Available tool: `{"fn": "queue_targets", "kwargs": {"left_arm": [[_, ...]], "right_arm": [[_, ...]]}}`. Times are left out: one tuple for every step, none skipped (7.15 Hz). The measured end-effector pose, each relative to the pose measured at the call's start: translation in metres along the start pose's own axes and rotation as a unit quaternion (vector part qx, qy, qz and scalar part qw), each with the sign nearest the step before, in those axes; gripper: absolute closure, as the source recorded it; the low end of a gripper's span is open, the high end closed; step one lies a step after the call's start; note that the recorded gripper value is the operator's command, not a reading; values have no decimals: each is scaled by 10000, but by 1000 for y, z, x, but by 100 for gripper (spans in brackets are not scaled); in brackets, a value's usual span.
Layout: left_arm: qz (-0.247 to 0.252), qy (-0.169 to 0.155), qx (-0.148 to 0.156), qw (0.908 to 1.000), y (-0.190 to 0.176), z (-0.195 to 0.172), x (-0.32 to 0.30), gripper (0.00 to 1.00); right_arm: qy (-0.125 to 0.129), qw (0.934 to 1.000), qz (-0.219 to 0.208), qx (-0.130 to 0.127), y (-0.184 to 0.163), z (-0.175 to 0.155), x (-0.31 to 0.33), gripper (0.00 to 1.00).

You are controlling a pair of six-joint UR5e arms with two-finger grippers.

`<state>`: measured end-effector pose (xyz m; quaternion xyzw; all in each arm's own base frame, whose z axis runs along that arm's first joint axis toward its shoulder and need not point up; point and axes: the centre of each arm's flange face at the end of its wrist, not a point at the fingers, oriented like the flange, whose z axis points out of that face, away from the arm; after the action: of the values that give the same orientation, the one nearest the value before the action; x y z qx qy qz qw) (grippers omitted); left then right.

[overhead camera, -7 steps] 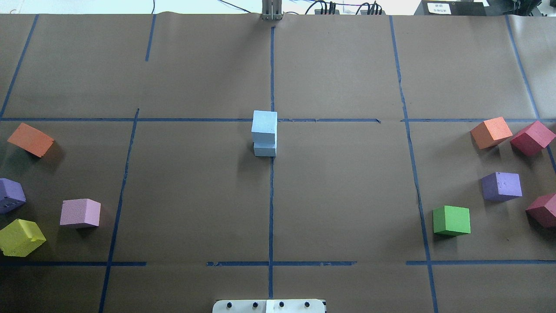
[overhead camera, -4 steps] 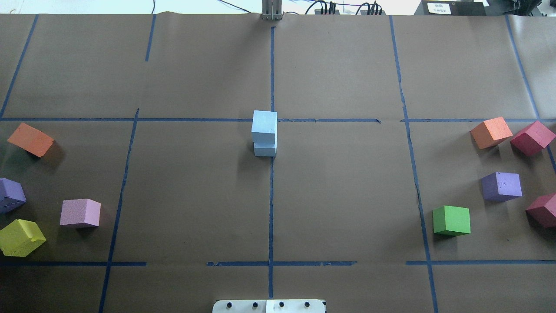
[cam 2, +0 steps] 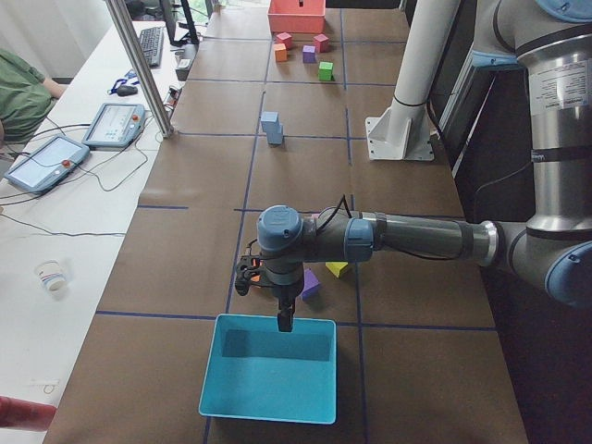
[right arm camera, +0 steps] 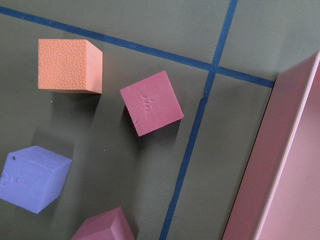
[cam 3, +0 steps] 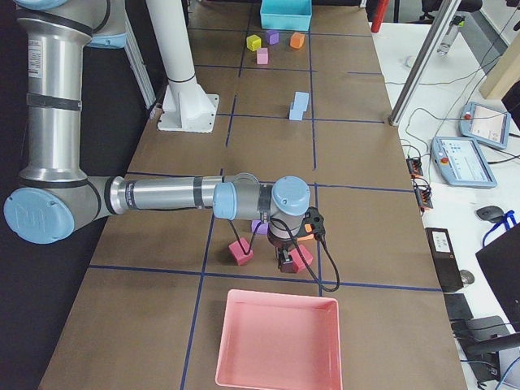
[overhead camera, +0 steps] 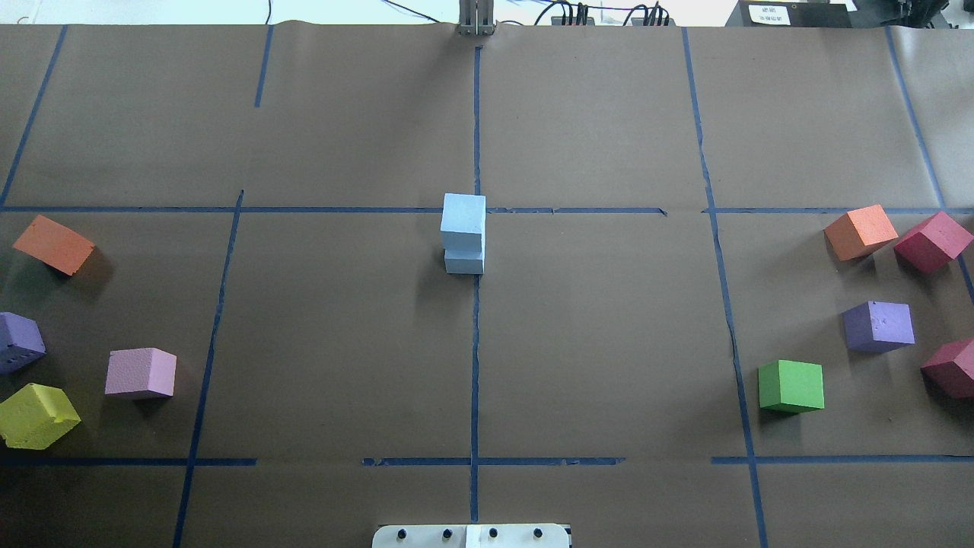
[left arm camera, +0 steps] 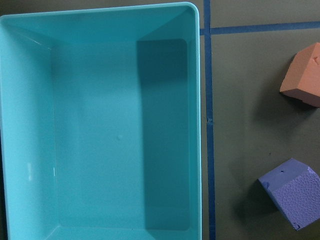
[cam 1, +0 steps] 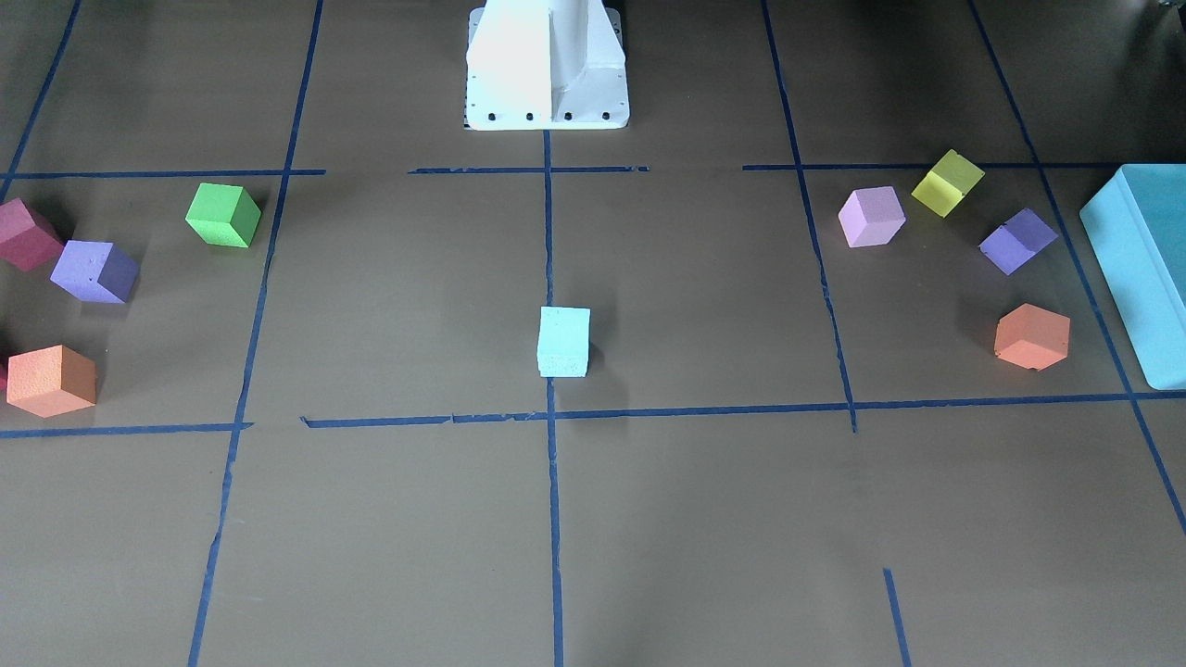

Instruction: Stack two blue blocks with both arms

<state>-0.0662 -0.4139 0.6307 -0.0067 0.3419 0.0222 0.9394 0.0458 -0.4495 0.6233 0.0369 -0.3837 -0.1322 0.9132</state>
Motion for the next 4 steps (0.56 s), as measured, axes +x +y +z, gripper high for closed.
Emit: {"fn": "queue_targets", "kwargs": {"left_arm": [[-3,0,-3,10000,0,0,0,0],[-4,0,-5,10000,0,0,0,0],[-5,0,-6,10000,0,1,0,0],[-6,0,-7,10000,0,1,-1,0]], "right_arm": [[-1,10000,-4,-2,0,0,0,0],[-1,10000,-8,-4,0,0,0,0],[-1,10000,-11,-4,0,0,0,0],[-1,10000,-11,-5,0,0,0,0]]}}
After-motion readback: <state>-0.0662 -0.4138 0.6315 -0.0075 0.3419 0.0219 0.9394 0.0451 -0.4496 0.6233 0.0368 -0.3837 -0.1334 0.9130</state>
